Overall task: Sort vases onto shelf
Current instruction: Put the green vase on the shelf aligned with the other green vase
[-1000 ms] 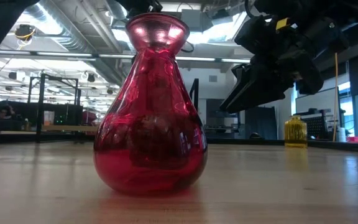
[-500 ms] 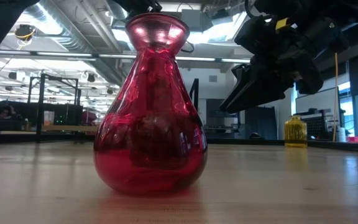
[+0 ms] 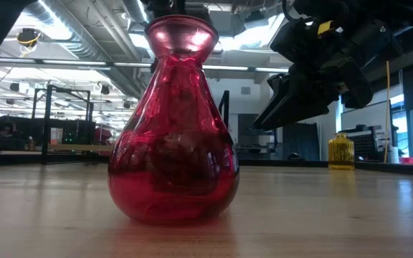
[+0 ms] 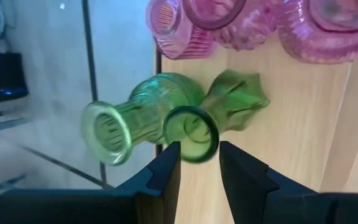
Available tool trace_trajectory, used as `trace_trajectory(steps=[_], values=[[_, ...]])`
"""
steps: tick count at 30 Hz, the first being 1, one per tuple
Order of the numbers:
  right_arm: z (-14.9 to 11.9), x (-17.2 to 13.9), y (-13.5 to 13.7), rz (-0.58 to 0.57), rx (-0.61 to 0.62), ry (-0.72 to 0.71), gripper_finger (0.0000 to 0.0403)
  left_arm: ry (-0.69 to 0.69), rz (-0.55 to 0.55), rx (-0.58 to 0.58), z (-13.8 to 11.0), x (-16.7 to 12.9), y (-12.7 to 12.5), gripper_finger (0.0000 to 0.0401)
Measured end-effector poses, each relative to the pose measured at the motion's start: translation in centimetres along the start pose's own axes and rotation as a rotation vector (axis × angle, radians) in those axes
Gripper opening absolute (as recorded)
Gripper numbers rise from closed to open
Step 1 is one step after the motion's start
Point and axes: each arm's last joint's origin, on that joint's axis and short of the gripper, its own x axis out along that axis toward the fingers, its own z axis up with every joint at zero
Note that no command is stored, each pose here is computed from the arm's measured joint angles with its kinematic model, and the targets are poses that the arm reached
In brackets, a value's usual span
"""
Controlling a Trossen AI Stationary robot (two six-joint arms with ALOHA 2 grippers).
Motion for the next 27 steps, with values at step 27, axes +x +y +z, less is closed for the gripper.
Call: trace_trajectory(steps=[27], values=[[0.1, 0.0, 0.0, -0.001, -0.001, -0.006, 0.0108, -0.448, -0.4, -0.043, -0.6, -12.9, -12.6, 0.0104]])
